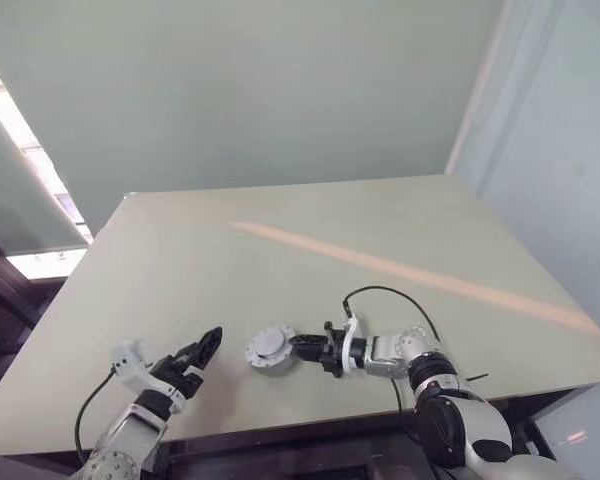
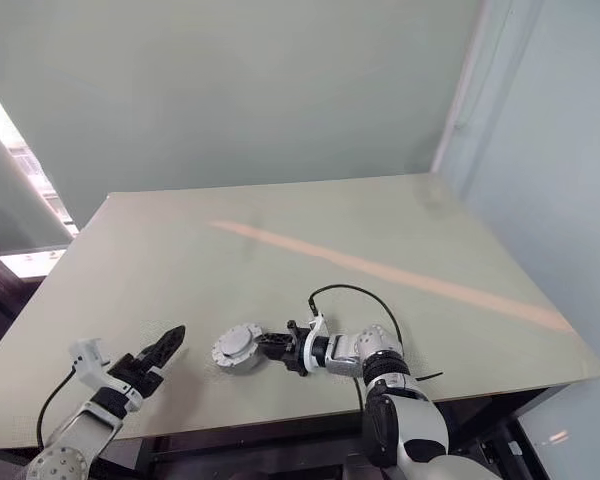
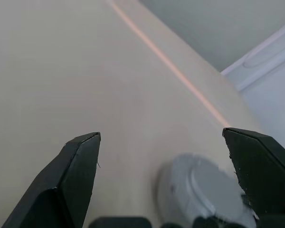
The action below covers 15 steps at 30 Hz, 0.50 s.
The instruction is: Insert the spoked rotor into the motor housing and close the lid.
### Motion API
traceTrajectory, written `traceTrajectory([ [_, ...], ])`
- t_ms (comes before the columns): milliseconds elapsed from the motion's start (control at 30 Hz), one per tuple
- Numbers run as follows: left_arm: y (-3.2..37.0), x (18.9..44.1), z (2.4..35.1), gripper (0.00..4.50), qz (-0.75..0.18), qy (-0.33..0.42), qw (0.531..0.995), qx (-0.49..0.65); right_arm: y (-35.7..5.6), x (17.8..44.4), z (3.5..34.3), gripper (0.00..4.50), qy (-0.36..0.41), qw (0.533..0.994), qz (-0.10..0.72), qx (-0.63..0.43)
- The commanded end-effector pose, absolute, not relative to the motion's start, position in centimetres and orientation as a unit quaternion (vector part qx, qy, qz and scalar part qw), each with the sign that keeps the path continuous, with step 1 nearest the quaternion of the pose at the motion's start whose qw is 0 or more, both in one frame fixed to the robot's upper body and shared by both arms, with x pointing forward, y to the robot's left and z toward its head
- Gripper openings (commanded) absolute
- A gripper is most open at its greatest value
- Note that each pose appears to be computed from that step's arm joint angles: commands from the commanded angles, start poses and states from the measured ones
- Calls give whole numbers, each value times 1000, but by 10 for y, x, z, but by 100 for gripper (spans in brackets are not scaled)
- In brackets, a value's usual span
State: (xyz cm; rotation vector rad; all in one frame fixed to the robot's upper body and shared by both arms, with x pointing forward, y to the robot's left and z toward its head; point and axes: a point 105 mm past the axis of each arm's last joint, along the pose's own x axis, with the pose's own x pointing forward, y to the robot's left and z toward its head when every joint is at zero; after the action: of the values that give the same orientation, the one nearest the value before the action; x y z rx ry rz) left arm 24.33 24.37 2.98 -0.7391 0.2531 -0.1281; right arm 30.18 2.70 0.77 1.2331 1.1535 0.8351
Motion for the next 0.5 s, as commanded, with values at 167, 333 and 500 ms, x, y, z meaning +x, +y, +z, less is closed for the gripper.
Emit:
traceTrajectory([
  [167, 237, 244, 41, 450, -76, 102, 910, -394, 56, 309, 63, 120, 428, 549, 440, 567],
  [333, 220, 250, 50, 450, -95, 76, 889, -441, 63, 306, 78, 120, 419, 543, 467, 558],
  [500, 204, 252, 62, 450, -120, 51, 864, -487, 70, 299, 90, 120, 417, 538, 494, 541],
])
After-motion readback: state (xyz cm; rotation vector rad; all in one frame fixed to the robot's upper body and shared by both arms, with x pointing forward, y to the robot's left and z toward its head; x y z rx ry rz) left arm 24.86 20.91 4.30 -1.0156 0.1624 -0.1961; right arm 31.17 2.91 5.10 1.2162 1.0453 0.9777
